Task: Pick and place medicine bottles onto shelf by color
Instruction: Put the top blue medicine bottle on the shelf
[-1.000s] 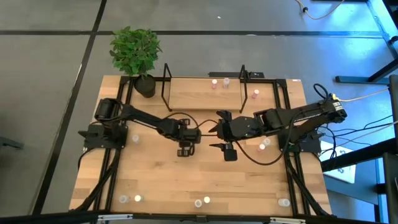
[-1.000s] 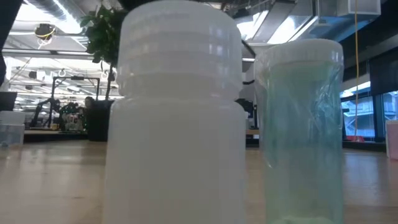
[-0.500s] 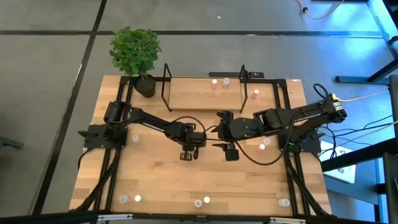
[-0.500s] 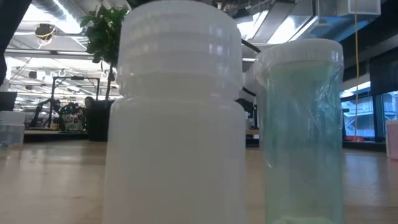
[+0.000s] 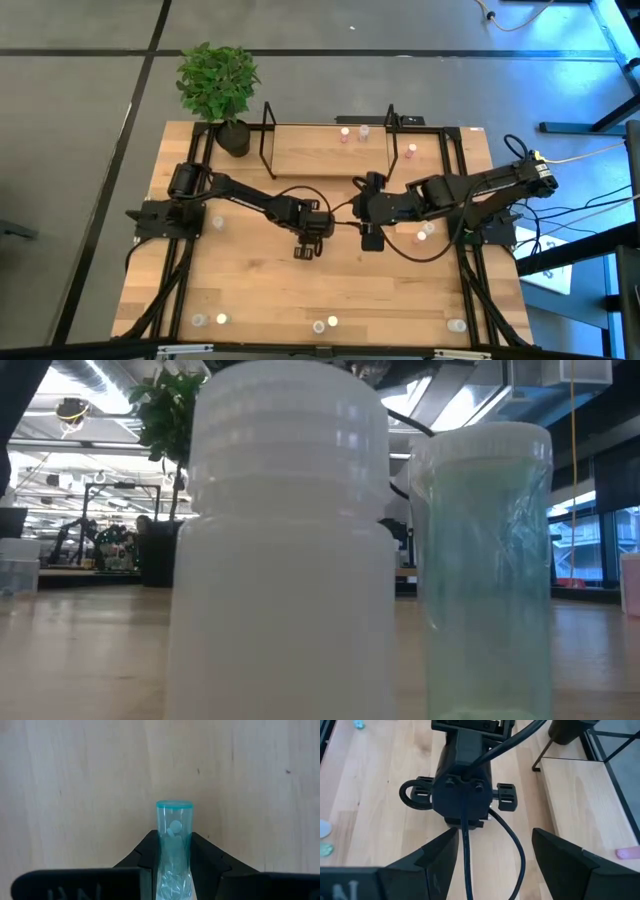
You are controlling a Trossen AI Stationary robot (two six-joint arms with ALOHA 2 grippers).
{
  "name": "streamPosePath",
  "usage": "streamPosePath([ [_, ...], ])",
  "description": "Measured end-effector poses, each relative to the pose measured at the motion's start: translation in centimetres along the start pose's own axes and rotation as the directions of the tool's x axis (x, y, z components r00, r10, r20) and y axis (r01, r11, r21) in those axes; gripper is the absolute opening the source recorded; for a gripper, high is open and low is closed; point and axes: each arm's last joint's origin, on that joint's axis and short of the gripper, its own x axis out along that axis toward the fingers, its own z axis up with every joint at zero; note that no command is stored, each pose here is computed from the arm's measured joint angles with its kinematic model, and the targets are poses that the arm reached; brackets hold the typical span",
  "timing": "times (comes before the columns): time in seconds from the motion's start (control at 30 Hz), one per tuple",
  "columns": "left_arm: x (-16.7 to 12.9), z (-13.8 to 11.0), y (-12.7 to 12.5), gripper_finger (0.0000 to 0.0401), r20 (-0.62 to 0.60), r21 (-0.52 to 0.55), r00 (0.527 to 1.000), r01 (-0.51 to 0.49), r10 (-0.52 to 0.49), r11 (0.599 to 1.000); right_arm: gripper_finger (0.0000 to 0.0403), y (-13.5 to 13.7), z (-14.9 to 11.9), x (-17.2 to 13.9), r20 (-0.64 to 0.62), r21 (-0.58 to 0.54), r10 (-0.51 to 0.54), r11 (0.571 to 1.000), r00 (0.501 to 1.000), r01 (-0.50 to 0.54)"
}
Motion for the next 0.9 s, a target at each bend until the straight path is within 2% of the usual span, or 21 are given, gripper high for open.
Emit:
streamPosePath([
  [0.23, 0.07, 0.38, 0.24, 0.0068, 0.042, -0.008, 0.999, 0.018, -0.018, 1.0, 0.0255, 0.01, 0.0, 0.01, 0.001, 0.005, 0.001, 1.0, 1.0, -0.001],
  [0.9, 0.07, 0.33, 0.25, 0.0069, 0.036, -0.04, 0.999, 0.017, -0.015, 0.999, 0.0255, 0.02, 0.05, 0.01, 0.005, 0.005, 0.004, 1.0, 1.0, -0.004],
])
